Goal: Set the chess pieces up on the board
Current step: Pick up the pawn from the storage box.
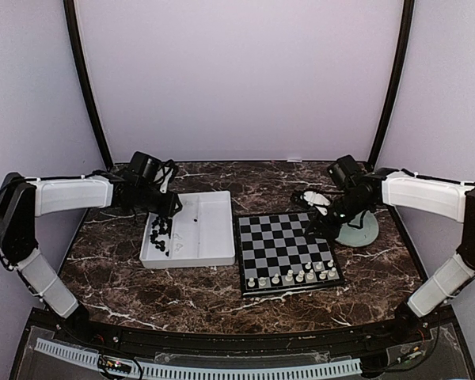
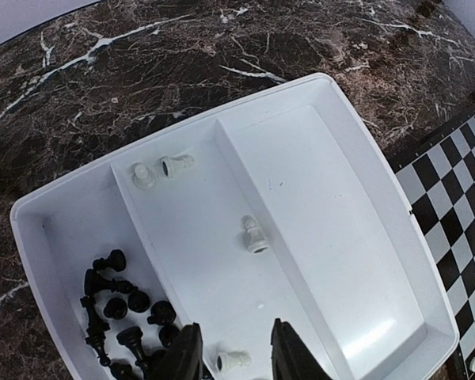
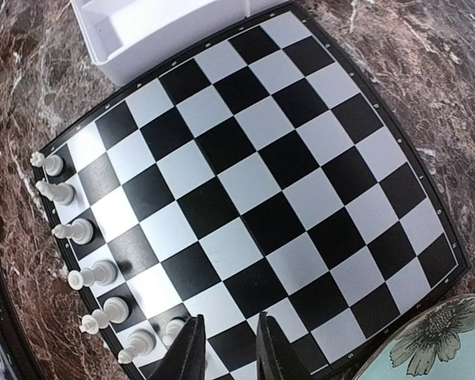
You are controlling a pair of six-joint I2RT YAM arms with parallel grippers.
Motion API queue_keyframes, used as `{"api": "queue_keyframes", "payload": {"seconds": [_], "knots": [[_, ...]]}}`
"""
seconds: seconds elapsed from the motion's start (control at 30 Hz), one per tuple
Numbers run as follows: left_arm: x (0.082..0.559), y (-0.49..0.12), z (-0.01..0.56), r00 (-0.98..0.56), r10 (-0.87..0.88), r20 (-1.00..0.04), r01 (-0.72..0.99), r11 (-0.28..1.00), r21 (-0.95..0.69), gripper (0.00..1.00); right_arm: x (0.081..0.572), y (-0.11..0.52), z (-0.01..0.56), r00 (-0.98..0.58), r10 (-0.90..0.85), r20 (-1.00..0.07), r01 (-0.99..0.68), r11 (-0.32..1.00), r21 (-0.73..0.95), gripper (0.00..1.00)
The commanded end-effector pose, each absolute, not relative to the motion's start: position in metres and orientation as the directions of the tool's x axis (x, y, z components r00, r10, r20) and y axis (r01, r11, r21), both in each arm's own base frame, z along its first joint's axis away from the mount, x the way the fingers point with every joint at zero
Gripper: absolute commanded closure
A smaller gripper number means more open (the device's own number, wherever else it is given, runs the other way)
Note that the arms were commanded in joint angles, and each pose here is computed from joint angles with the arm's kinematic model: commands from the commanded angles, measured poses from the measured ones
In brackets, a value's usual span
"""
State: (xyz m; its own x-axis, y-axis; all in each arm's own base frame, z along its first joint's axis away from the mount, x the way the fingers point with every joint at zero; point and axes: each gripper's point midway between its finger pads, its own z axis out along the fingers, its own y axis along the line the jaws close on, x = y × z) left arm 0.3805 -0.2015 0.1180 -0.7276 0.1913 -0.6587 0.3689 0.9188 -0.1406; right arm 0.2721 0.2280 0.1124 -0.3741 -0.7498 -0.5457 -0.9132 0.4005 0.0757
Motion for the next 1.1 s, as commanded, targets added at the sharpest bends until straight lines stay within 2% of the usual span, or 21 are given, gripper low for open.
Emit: {"api": "queue_keyframes", "payload": {"seconds": [0.0,0.2,0.37,1.07], "knots": [[0.401,-0.211,0.117,-0.754,0.164,-0.636,0.342,0.924,-0.168,0.7,0.276,0.232,0.13,-0.405,-0.659,-0.633,-0.892,0.438,0.114,0.75],[0.408,-0.221,0.084,-0.843,0.237,-0.484,0.352,0.922,-0.162,0.68,0.275,0.227,0.132,-0.401,-0.651,-0.645,-0.887,0.452,0.096,0.74],[0.407,-0.231,0.068,-0.876,0.213,-0.432,0.332,0.916,-0.223,0.66,0.276,0.228,0.134,-0.403,-0.644,-0.651,-0.887,0.45,0.104,0.74],[0.427,-0.245,0.044,-0.897,0.189,-0.4,0.306,0.918,-0.252,0.68,0.276,0.229,0.127,-0.415,-0.644,-0.643,-0.886,0.448,0.123,0.74]]}}
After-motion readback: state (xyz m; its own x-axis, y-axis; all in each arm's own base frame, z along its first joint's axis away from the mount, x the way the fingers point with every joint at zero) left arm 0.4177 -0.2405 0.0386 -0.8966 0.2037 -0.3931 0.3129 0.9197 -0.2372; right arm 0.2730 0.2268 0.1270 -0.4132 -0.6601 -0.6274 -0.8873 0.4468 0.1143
